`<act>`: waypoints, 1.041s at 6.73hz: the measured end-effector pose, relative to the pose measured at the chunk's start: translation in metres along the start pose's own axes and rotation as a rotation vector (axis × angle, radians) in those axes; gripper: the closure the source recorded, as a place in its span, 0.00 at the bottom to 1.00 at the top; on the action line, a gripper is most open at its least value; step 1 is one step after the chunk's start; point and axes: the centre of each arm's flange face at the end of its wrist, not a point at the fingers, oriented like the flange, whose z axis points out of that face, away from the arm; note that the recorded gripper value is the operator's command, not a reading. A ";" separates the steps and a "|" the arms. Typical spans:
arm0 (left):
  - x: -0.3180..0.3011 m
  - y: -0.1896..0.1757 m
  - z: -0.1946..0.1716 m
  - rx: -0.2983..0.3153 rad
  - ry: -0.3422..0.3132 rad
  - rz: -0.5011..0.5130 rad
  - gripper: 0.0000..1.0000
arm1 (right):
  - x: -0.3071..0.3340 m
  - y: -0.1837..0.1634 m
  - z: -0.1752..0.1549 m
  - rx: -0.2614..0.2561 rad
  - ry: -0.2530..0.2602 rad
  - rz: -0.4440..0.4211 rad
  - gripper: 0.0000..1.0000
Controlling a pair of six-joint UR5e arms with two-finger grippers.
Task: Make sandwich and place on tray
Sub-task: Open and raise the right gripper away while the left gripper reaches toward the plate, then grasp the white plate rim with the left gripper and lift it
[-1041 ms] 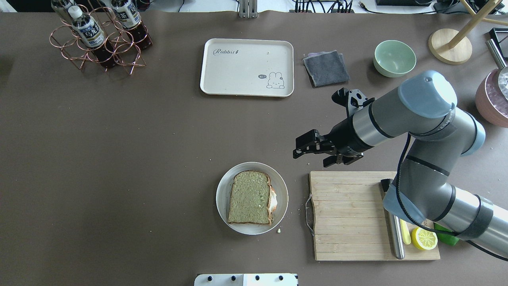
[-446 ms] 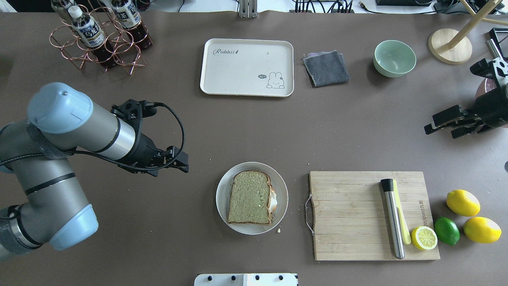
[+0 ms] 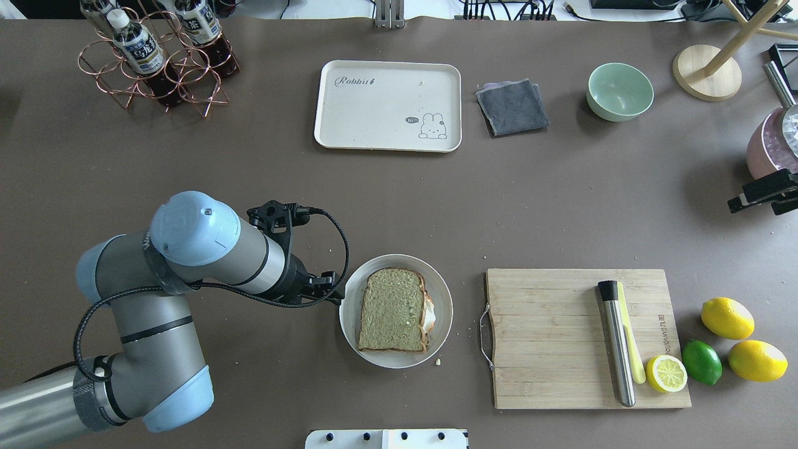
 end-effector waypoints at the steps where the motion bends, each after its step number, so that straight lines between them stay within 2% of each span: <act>1: 0.006 0.004 0.014 -0.003 0.004 -0.011 0.49 | 0.018 -0.001 -0.010 -0.005 0.026 -0.021 0.00; 3: 0.007 0.004 0.028 -0.005 0.011 -0.020 0.52 | 0.036 0.000 -0.020 -0.012 0.055 -0.042 0.00; 4: 0.008 0.003 0.031 -0.005 0.010 -0.020 0.56 | 0.038 0.000 -0.021 -0.013 0.059 -0.043 0.00; 7: 0.012 -0.001 0.036 -0.001 0.006 -0.024 0.77 | 0.039 0.002 -0.021 -0.015 0.062 -0.044 0.00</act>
